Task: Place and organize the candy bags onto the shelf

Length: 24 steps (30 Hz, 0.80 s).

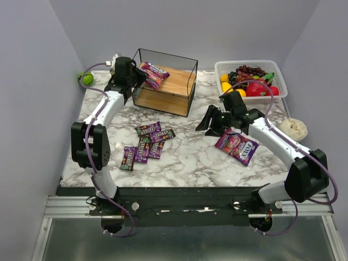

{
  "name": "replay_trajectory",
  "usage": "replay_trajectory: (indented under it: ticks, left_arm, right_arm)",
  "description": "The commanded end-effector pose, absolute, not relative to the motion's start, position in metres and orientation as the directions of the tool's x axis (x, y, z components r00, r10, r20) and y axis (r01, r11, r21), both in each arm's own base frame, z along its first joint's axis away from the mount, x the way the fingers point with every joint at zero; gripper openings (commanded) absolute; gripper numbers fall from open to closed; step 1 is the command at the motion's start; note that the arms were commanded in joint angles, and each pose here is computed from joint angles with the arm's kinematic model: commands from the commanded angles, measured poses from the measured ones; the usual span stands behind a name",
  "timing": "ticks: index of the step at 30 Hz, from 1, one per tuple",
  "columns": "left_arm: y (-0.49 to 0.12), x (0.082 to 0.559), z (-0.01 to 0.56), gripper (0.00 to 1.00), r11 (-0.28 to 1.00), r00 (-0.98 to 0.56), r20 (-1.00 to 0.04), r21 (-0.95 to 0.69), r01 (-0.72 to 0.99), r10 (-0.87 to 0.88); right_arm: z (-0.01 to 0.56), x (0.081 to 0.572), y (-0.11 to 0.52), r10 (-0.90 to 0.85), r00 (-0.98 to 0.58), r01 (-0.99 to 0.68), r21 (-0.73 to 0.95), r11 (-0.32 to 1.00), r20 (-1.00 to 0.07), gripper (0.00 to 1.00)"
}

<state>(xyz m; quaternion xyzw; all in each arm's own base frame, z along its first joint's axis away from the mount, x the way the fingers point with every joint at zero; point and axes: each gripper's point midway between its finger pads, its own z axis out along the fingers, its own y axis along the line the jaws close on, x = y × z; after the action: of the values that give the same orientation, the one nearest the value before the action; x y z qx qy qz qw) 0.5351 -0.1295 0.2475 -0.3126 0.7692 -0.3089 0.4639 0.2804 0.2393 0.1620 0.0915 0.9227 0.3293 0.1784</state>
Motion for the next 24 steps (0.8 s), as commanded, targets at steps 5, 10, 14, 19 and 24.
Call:
replay_trajectory:
  ticks: [5,10,14,19,24]
  left_arm:
    - [-0.115,0.559,0.234,0.05,0.518,-0.258,-0.457,-0.808,-0.281,-0.851]
    - [-0.112,0.553,0.227,0.48,0.511,-0.254,-0.448,-0.803,-0.307,-0.857]
    - [-0.113,0.544,0.229,0.67,0.518,-0.267,-0.452,-0.802,-0.298,-0.852]
    - [-0.115,0.535,0.228,0.73,0.514,-0.28,-0.443,-0.808,-0.286,-0.852]
    - [-0.113,0.527,0.233,0.81,0.51,-0.273,-0.441,-0.811,-0.286,-0.855]
  right_arm:
    - [0.157,0.287,0.209,0.318,-0.9,0.088,0.59,0.802,-0.298,0.64]
    - [0.158,0.29,0.203,0.327,-0.895,0.093,0.589,0.803,-0.304,0.64]
    - [0.156,0.291,0.202,0.329,-0.897,0.1,0.59,0.801,-0.295,0.64]
    - [0.154,0.292,0.202,0.323,-0.901,0.099,0.588,0.803,-0.289,0.64]
    - [0.15,0.291,0.2,0.315,-0.905,0.096,0.583,0.807,-0.286,0.64]
